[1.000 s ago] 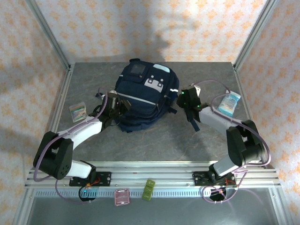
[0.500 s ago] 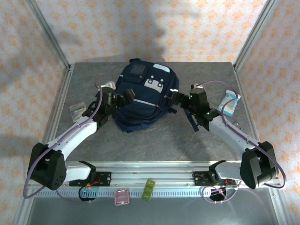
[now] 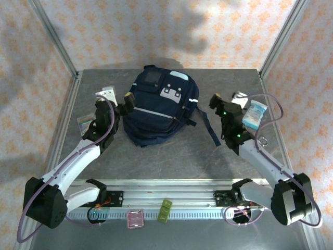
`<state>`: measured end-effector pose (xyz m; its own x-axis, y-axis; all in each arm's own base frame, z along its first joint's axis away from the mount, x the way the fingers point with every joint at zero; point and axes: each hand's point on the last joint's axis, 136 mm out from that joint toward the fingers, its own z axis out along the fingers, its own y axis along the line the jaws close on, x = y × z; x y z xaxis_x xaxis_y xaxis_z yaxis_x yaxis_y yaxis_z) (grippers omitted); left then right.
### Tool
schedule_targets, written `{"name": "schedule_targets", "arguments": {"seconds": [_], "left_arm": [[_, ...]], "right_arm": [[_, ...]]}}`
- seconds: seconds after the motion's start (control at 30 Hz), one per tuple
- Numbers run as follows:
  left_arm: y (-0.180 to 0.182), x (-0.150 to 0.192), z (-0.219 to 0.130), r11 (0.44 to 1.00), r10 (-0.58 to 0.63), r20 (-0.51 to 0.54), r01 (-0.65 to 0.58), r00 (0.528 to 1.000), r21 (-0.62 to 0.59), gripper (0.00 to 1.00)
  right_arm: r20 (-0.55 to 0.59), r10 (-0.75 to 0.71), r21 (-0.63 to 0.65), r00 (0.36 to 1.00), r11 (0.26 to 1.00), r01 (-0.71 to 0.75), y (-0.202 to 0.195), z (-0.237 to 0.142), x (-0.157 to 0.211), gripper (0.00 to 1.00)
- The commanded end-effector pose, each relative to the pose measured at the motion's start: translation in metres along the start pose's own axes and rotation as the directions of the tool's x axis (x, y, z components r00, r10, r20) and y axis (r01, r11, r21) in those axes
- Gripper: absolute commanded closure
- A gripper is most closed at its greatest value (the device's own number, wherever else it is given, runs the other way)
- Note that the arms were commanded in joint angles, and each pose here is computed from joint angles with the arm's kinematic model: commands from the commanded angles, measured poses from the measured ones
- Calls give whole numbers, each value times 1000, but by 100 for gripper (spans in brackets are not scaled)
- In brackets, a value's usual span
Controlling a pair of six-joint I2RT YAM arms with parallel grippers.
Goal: Pack the student bag
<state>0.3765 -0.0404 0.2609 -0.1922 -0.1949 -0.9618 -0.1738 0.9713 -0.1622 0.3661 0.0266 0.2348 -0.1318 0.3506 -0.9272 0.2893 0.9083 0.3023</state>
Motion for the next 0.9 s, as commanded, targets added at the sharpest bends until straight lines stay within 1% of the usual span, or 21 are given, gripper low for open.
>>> {"name": "schedule_targets", "arguments": {"seconds": [0.0,0.07,0.1,0.17,0.23,0.27,0.33,0.43,0.47,0.5,0.57,0.63,0.67,0.7,0.73,0.77,0.8,0.87], "left_arm": [[48,10,4,976,105,-4,-104,994,-194,1],[69,25,5,966,85,-15,-87,996,-245,1],[75,33,5,967,82,-2,-80,997,-241,1],[84,45,0,970,72,73,-52,995,-239,1],[99,56,-4,965,41,145,-2,989,-262,1],[107,67,-2,961,22,142,18,990,-275,0],[111,78,5,960,34,129,3,991,-279,0],[112,85,6,962,50,174,-1,983,-272,0],[108,89,9,967,67,163,-24,984,-252,1],[106,89,11,970,82,167,-40,983,-242,1],[99,90,16,974,117,152,-83,981,-211,1],[100,90,14,975,125,196,-84,973,-205,1],[103,96,13,974,118,200,-74,973,-215,0],[104,95,9,978,113,236,-65,965,-200,0],[106,97,6,978,106,251,-56,962,-199,0],[106,96,5,977,117,261,-64,958,-201,0],[102,101,10,980,121,225,-81,967,-182,0],[104,106,20,981,109,174,-77,979,-179,0]], "right_arm": [[172,21,169,985,984,-51,-49,-6,-23,0],[194,3,211,981,976,-45,-68,-10,-18,0],[204,-12,246,979,968,-40,-81,-11,-12,0],[202,-23,285,979,958,-37,-98,-12,1,0],[180,-50,294,982,956,-6,-110,-8,18,0],[168,-56,307,984,952,2,-116,-6,27,0],[174,-47,323,984,946,-12,-125,-2,40,0],[205,-61,251,977,968,8,-120,-1,51,0],[220,-60,228,974,974,9,-116,-1,50,0],[212,-84,174,974,984,46,-106,3,50,0],[221,-113,135,969,987,84,-98,7,51,0],[189,-121,105,974,989,102,-96,17,62,0],[176,-135,68,975,990,125,-91,19,69,0],[178,-156,28,972,988,153,-85,20,74,0],[194,-161,4,968,987,163,-81,21,73,0],[162,-168,4,972,986,169,-80,25,76,0],[114,-171,1,979,985,172,-80,31,81,0],[117,-173,-9,978,984,176,-78,36,81,0]]}}
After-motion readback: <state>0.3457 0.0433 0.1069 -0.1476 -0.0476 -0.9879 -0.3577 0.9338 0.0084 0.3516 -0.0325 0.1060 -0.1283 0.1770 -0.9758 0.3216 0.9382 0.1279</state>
